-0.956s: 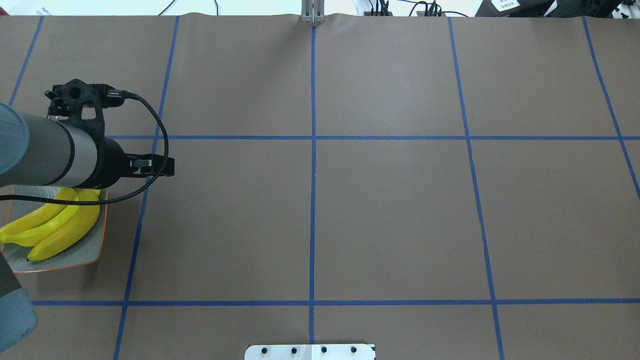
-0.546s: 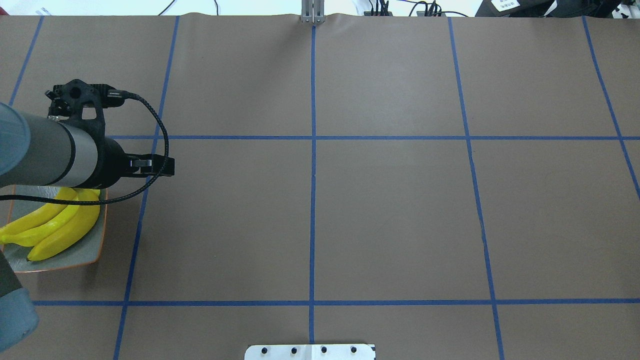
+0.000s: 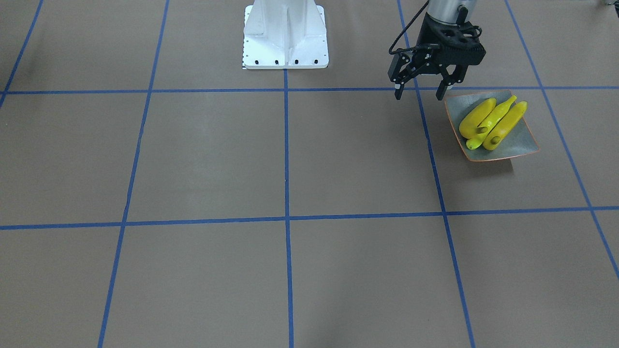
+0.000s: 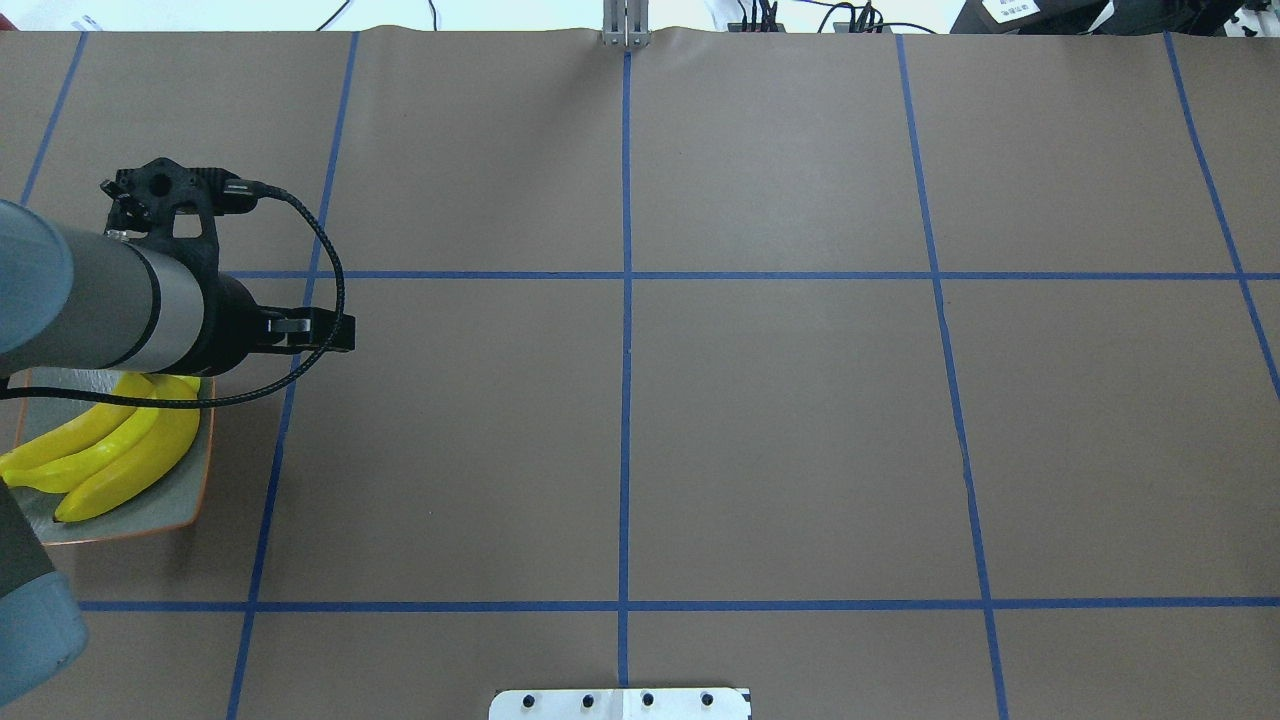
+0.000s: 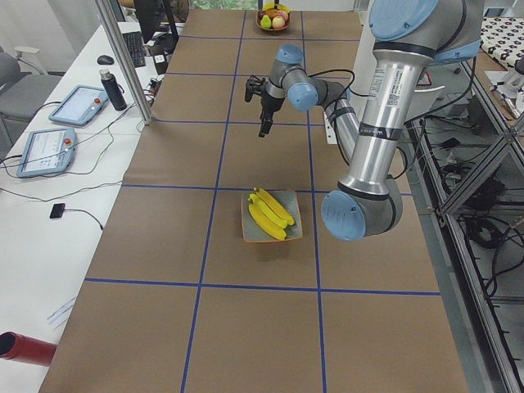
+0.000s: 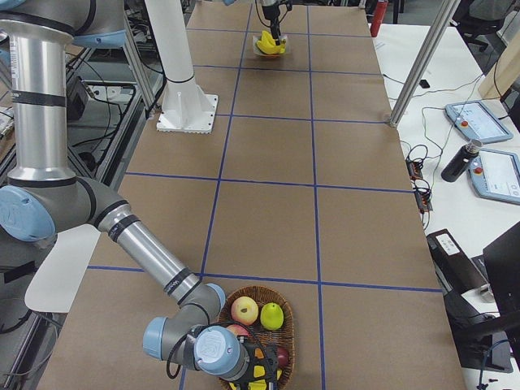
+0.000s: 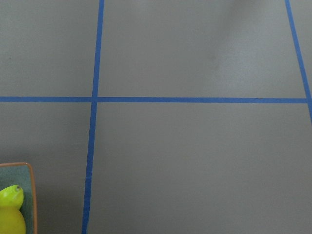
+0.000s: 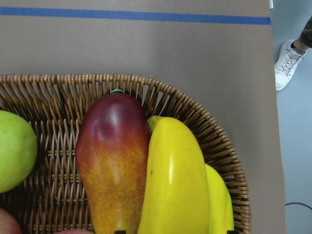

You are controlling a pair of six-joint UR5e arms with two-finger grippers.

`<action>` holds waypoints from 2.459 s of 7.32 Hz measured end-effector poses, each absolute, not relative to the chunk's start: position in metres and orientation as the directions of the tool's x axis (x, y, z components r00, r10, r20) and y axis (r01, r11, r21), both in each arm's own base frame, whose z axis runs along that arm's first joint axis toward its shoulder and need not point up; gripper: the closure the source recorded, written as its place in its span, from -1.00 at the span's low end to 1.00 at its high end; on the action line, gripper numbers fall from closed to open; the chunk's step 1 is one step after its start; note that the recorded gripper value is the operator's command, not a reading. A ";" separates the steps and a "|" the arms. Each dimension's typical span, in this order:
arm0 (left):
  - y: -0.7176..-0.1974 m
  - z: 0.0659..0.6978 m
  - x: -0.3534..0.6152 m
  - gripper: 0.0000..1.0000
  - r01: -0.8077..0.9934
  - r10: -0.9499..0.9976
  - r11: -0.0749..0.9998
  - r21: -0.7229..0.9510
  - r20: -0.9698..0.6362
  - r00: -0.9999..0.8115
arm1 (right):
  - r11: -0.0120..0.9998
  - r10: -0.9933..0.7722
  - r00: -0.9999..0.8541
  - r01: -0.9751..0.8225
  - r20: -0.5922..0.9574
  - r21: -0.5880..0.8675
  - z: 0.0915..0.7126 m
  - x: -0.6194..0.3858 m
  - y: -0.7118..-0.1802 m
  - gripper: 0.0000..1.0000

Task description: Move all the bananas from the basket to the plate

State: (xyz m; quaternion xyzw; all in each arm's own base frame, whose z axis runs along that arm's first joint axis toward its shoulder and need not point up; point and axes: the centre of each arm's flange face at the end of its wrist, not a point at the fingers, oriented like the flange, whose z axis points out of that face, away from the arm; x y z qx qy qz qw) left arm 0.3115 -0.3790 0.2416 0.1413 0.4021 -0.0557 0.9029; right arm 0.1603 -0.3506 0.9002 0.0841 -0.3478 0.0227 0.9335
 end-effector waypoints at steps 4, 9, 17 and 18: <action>-0.383 0.240 0.316 -1.00 0.214 0.012 0.954 0.210 -0.741 0.671 | 0.967 -0.133 0.818 -0.017 0.560 0.256 0.870 0.171 -0.374 1.00; -0.387 0.211 0.333 -1.00 0.234 0.007 0.952 0.197 -0.778 0.628 | 0.941 -0.080 0.791 -0.141 0.606 0.308 0.722 0.175 -0.461 1.00; -0.379 0.108 0.392 -1.00 0.316 0.108 0.933 0.174 -0.971 0.215 | 0.910 0.191 0.365 -0.413 0.911 -0.025 0.373 -0.069 -0.539 1.00; -0.377 0.104 0.397 -1.00 0.318 0.103 0.935 0.155 -0.979 0.174 | 0.908 0.209 0.317 -0.415 0.925 -0.063 0.330 -0.108 -0.542 1.00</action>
